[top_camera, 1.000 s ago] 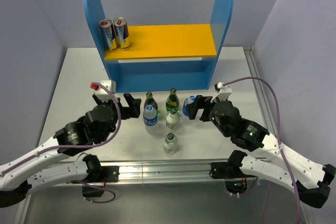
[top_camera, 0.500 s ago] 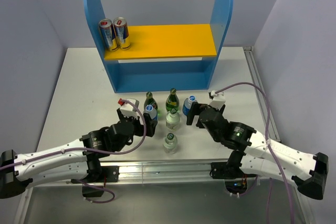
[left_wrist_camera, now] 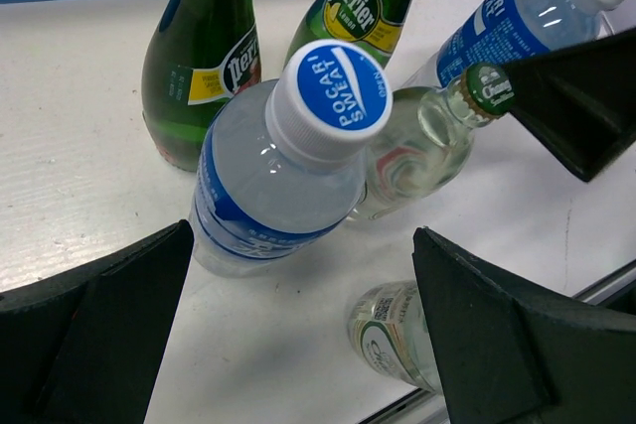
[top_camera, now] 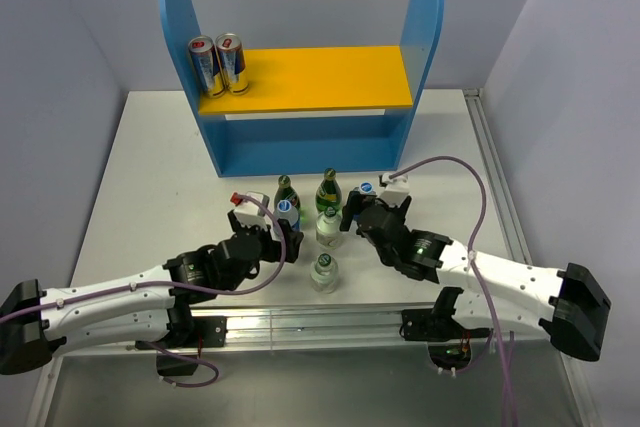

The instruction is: Place and organize the beverage onto the shelf

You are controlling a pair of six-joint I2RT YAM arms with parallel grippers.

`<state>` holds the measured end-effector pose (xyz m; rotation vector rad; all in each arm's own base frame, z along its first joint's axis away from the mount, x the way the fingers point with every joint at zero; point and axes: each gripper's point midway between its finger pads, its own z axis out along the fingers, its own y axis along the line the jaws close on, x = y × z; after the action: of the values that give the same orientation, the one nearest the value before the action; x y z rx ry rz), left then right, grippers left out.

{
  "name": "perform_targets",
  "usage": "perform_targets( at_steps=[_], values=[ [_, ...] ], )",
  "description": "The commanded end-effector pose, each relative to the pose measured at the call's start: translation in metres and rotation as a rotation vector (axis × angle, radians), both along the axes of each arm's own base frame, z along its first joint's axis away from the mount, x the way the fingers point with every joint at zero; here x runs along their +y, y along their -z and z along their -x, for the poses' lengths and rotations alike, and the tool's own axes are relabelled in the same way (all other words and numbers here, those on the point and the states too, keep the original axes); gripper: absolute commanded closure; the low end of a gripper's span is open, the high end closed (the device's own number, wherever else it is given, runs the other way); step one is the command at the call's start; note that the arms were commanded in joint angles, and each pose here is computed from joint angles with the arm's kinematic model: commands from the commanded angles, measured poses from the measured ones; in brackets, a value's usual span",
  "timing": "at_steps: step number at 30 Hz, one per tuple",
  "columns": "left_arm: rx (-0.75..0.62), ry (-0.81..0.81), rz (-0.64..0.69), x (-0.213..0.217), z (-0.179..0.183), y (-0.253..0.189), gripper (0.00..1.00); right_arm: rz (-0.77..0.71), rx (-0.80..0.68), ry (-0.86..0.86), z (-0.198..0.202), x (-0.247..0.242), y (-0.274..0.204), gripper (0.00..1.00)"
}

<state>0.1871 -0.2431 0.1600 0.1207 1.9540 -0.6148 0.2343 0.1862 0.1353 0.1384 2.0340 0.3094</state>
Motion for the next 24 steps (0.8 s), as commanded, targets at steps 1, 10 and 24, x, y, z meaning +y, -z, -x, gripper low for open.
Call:
perform_targets(
  at_steps=[1,10,24],
  values=[
    [-0.021,-0.013,0.040,-0.003,-0.002,-0.006,0.01,0.011,-0.105,0.093,-0.020,-0.003,-0.016,0.00],
    [-0.028,-0.019,0.010,-0.001,-0.004,-0.001,0.01,0.072,-0.175,0.178,-0.040,-0.003,-0.004,0.01],
    [-0.040,-0.032,0.029,0.001,-0.006,-0.001,0.01,0.105,-0.247,0.248,-0.046,-0.017,-0.018,0.98]
  ],
)
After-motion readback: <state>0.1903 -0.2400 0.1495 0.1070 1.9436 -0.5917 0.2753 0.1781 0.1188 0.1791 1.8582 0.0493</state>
